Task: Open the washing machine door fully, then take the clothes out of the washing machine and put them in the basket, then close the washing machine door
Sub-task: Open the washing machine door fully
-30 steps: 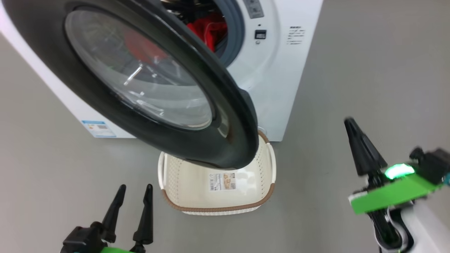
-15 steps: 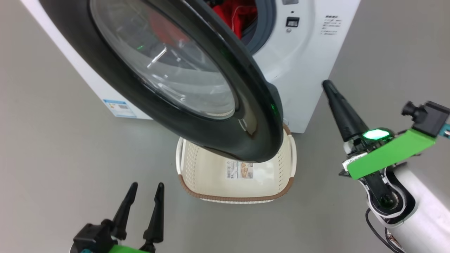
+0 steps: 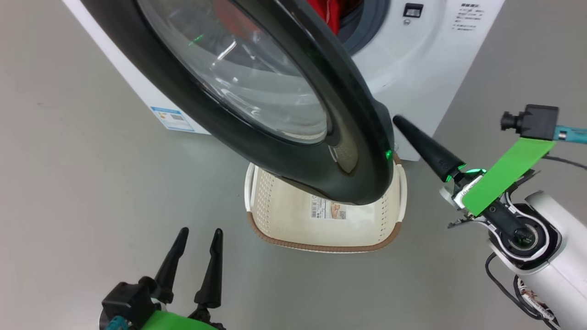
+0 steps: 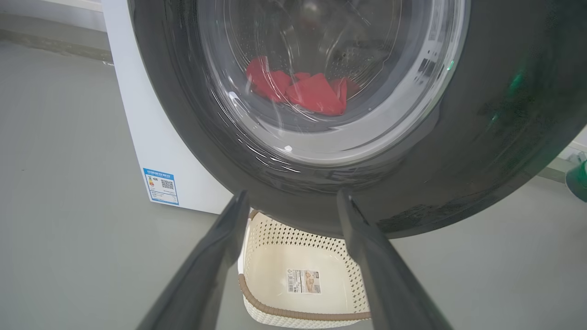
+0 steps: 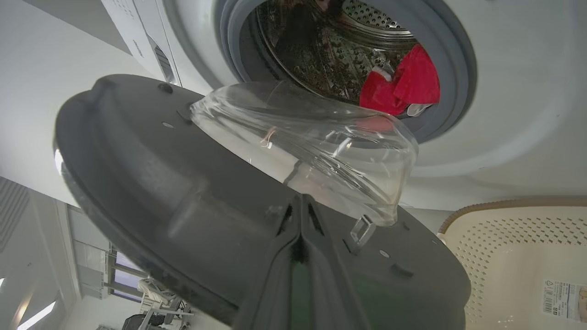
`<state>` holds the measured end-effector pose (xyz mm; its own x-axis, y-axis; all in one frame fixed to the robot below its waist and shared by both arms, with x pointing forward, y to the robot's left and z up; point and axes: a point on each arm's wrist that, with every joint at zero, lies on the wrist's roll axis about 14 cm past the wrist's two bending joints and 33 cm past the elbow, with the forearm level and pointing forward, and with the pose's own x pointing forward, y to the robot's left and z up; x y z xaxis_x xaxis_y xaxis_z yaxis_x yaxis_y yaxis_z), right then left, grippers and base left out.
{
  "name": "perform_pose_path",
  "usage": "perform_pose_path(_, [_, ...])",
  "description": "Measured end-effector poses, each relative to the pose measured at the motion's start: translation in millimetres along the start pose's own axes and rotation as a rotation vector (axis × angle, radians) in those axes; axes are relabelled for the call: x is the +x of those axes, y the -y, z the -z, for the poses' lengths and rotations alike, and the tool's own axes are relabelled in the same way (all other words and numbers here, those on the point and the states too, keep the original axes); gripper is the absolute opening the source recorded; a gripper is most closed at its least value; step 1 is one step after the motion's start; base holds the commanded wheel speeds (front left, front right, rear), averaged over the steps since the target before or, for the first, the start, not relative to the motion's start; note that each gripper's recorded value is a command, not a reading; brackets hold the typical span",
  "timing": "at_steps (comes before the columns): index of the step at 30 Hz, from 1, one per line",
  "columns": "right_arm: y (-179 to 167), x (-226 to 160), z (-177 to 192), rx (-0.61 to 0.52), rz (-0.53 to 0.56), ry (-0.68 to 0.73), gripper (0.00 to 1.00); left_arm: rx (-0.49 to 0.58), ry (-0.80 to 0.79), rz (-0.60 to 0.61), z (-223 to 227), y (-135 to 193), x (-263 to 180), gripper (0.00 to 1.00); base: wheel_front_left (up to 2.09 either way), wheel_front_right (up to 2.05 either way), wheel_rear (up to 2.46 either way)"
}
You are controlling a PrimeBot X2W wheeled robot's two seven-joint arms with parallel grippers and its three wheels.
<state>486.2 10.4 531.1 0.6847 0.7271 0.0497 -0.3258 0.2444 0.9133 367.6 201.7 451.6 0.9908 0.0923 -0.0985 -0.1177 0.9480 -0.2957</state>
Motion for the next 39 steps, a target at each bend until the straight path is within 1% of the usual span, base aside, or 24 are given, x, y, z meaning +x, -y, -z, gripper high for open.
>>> perform_pose_path(2, [4.7,1.5,8.2,0.03,0.009,-0.058,0.0,-0.004,-0.002,-0.008,0.6,-1.6,-0.6,1.0,0.0,0.0,0.0])
perform_pose_path(8, [8.8,5.3,20.6,0.057,0.017,-0.158,0.0,-0.005,-0.001,-0.018,-0.3,-3.8,-3.8,1.0,0.0,0.0,0.0])
perform_pose_path(13, [3.8,9.2,27.9,0.068,0.005,-0.203,0.0,-0.009,0.012,-0.028,-4.7,-6.4,-7.9,1.0,0.0,0.0,0.0])
perform_pose_path(17, [-1.9,9.1,39.2,0.083,-0.007,-0.245,0.0,-0.008,0.03,-0.039,-10.8,-9.8,-12.6,1.0,0.0,0.0,0.0])
perform_pose_path(24, [-16.3,6.7,77.9,0.121,-0.037,-0.354,0.0,-0.008,0.064,-0.07,-21.7,-18.6,-25.1,1.0,0.0,0.0,0.0])
perform_pose_path(28, [-24.0,7.9,96.6,0.114,-0.054,-0.419,0.0,-0.009,0.07,-0.102,-23.3,-27.2,-37.1,1.0,0.0,0.0,0.0])
perform_pose_path(39, [-48.7,13.9,129.1,0.105,-0.12,-0.523,0.0,-0.008,0.1,-0.141,-32.4,-38.2,-50.1,1.0,0.0,0.0,0.0])
